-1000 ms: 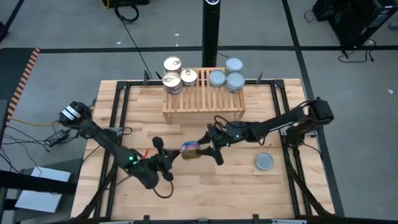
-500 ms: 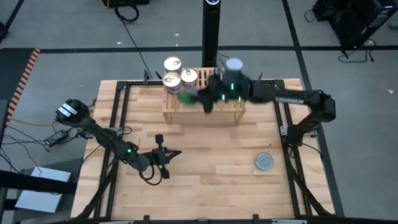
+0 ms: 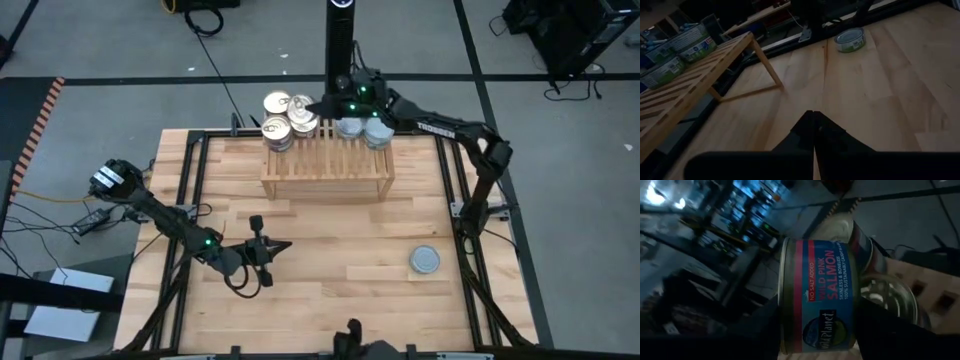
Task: Stack canned seafood by type on shelf
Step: Stack the blue-pink tuna can on top of the other blue tuna can on the shelf
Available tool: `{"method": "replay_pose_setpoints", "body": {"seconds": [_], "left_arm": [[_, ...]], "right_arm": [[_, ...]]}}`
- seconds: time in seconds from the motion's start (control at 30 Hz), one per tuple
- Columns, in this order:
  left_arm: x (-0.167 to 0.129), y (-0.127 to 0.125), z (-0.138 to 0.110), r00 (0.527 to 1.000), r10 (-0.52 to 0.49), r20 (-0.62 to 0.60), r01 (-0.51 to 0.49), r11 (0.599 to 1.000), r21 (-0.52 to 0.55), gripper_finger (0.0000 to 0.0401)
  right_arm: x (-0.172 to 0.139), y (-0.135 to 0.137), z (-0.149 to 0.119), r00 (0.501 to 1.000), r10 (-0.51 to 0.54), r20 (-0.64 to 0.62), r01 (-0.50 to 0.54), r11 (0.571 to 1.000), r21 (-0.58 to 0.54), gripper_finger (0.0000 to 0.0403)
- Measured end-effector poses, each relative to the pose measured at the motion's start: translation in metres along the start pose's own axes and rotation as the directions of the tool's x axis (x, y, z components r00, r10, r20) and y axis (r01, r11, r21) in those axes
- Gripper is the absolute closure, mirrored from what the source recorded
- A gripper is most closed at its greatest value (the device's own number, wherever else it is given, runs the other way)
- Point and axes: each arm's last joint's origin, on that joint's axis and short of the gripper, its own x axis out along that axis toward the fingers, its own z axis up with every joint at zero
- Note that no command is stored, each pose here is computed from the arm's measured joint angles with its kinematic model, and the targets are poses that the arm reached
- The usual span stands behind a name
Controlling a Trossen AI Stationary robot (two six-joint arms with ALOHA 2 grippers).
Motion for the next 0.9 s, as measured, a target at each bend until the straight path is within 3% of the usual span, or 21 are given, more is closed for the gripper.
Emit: {"method": "replay_pose_setpoints", "body": {"seconds": [0.17,0.6,0.9], "left_arm": [[0.0,0.0,0.0,1.0,0.0,-0.001,0.0,1.0,0.001,0.0396],[0.0,0.0,0.0,1.0,0.001,0.001,-0.001,1.0,-0.002,0.0396],[0.0,0.0,0.0,1.0,0.004,0.0,-0.004,1.0,-0.001,0.0396]], "right_arm": [[0.009,-0.013,-0.003,1.0,-0.014,-0.019,0.015,0.999,0.037,0.0199],[0.011,-0.016,-0.004,0.999,-0.049,-0.009,0.049,0.998,0.035,0.0199],[0.011,-0.016,-0.004,0.999,-0.051,-0.008,0.051,0.999,0.008,0.0132]]}}
